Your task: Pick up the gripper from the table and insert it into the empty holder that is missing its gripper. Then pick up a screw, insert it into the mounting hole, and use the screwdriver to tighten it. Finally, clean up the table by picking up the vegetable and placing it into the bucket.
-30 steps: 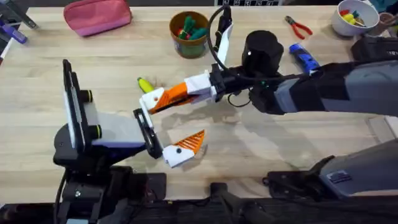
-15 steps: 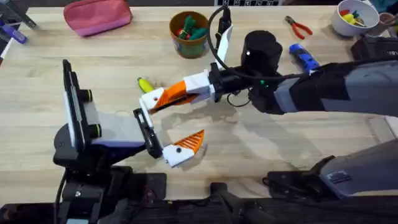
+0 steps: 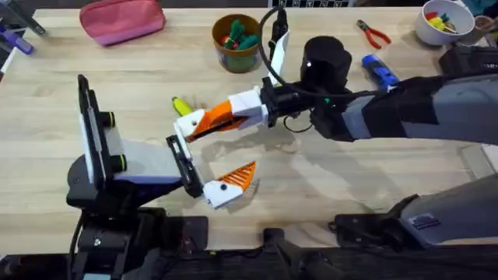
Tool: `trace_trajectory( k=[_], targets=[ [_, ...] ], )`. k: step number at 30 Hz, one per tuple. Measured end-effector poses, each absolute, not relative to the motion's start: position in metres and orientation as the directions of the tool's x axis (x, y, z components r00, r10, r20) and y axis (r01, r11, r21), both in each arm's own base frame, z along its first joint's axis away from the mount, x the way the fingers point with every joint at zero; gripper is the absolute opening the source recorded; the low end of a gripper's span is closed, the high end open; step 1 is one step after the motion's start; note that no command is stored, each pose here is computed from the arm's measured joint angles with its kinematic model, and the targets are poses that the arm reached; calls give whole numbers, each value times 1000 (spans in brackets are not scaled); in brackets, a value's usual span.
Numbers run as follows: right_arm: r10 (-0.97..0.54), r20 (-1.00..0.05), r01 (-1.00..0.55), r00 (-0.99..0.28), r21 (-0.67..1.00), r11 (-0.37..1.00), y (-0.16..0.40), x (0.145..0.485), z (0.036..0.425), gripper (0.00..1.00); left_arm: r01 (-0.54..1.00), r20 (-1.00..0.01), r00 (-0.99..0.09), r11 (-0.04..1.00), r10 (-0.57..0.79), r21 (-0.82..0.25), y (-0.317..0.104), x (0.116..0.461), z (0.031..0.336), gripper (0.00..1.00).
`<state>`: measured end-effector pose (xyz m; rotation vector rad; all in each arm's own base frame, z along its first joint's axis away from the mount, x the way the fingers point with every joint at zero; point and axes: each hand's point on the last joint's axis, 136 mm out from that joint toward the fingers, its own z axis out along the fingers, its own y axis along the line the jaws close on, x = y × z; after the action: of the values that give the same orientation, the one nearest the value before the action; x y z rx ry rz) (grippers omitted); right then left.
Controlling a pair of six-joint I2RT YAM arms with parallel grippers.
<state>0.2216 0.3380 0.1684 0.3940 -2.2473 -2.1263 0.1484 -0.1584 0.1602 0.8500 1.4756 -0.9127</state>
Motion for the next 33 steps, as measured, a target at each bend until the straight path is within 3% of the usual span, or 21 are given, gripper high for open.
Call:
trace_trajectory(
  k=[33],
  targets=[
    [-218,-192,-205,-957,978,36,340,223,170,5,895,-996,-91,440,13,-76,-158,149,160,986]
  ],
)
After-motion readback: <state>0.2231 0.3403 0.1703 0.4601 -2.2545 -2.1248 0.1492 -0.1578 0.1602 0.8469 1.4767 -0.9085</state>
